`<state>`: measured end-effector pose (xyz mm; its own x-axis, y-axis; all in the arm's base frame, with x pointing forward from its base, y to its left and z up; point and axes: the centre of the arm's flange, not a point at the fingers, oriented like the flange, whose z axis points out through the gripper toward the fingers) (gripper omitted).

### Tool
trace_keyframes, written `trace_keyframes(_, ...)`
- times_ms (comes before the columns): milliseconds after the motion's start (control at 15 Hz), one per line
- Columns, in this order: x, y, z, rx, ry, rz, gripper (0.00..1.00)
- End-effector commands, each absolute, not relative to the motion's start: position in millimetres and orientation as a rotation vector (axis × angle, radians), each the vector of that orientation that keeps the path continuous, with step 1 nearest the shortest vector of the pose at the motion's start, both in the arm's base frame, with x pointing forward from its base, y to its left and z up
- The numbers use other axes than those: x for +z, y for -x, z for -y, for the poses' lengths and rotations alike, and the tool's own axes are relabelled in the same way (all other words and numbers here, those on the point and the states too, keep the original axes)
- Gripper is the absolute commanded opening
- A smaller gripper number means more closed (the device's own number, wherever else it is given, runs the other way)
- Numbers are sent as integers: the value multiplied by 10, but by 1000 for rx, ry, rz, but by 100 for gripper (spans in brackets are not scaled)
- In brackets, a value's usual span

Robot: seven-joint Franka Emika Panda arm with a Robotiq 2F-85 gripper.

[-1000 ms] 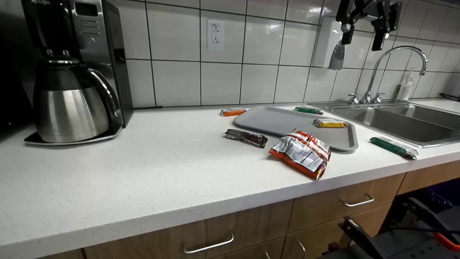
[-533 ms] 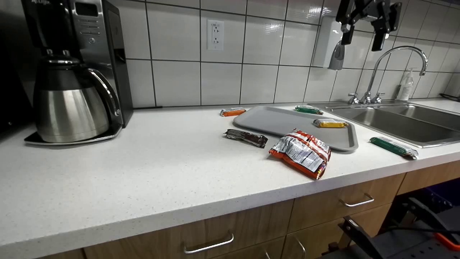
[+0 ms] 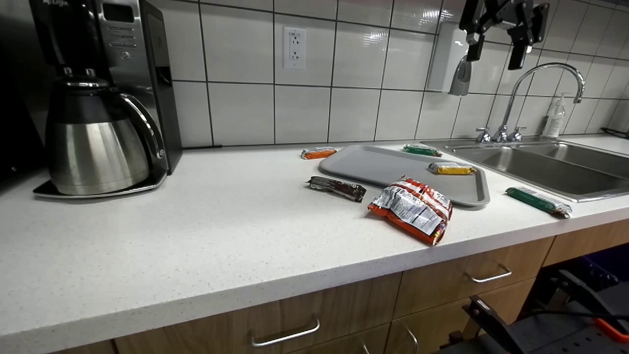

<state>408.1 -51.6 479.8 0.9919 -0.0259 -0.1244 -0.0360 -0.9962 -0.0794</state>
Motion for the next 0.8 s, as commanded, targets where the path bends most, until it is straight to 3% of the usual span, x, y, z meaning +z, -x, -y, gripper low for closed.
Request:
trace_keyframes(0, 4795, -4063, 510, 188, 3056, -46, 100)
trace_keyframes(733, 4572, -3825, 609, 213, 3078, -100, 100)
